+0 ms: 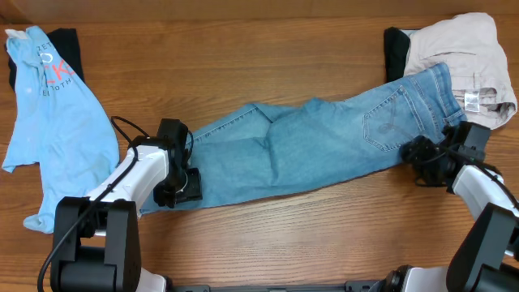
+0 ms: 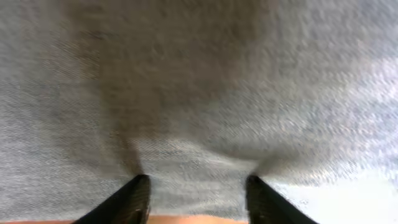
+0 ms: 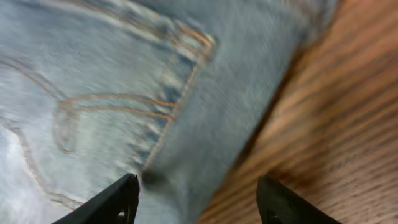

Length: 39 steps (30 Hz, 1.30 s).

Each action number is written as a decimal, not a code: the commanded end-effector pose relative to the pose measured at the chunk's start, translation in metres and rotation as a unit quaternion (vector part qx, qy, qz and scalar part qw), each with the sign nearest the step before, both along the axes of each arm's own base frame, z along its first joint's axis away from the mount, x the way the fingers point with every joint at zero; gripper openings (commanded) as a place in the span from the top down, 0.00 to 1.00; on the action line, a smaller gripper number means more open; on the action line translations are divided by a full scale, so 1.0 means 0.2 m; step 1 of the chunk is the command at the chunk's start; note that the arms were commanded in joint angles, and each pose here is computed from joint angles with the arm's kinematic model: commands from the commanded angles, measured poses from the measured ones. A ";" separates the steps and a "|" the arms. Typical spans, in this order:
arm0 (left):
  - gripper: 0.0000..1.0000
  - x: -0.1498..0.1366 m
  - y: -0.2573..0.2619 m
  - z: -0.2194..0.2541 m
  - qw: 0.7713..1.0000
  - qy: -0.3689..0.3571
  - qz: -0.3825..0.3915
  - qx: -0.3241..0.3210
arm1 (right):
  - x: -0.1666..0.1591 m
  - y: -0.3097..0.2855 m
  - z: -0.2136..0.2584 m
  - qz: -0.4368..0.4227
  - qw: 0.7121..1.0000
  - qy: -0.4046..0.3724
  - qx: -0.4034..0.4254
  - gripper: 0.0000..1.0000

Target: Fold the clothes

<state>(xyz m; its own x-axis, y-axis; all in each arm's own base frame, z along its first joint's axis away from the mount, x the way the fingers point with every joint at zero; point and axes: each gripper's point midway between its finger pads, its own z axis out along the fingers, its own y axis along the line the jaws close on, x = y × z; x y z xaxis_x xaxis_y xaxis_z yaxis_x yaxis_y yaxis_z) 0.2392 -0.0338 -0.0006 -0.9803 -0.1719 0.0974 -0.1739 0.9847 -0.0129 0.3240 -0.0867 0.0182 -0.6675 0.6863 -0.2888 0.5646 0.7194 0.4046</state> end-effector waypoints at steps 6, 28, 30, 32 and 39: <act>0.96 0.25 0.03 0.11 0.995 -0.084 0.050 0.030 | 0.16 -0.01 0.12 0.001 0.999 -0.036 0.024 0.96; 0.96 0.84 0.20 1.23 0.936 -0.320 0.070 0.126 | 0.70 0.71 1.23 0.220 0.939 -0.245 -0.096 0.96; 0.96 0.93 0.28 1.18 0.931 -0.324 0.085 0.146 | 0.87 0.78 1.16 0.216 0.933 -0.270 -0.099 0.96; 0.96 1.02 0.39 1.10 0.926 -0.324 0.112 0.156 | 1.04 0.85 1.09 0.223 0.920 -0.307 -0.101 0.96; 0.96 1.26 0.78 0.90 0.905 -0.352 0.201 0.129 | 1.35 0.89 0.93 0.175 0.898 -0.380 -0.133 0.96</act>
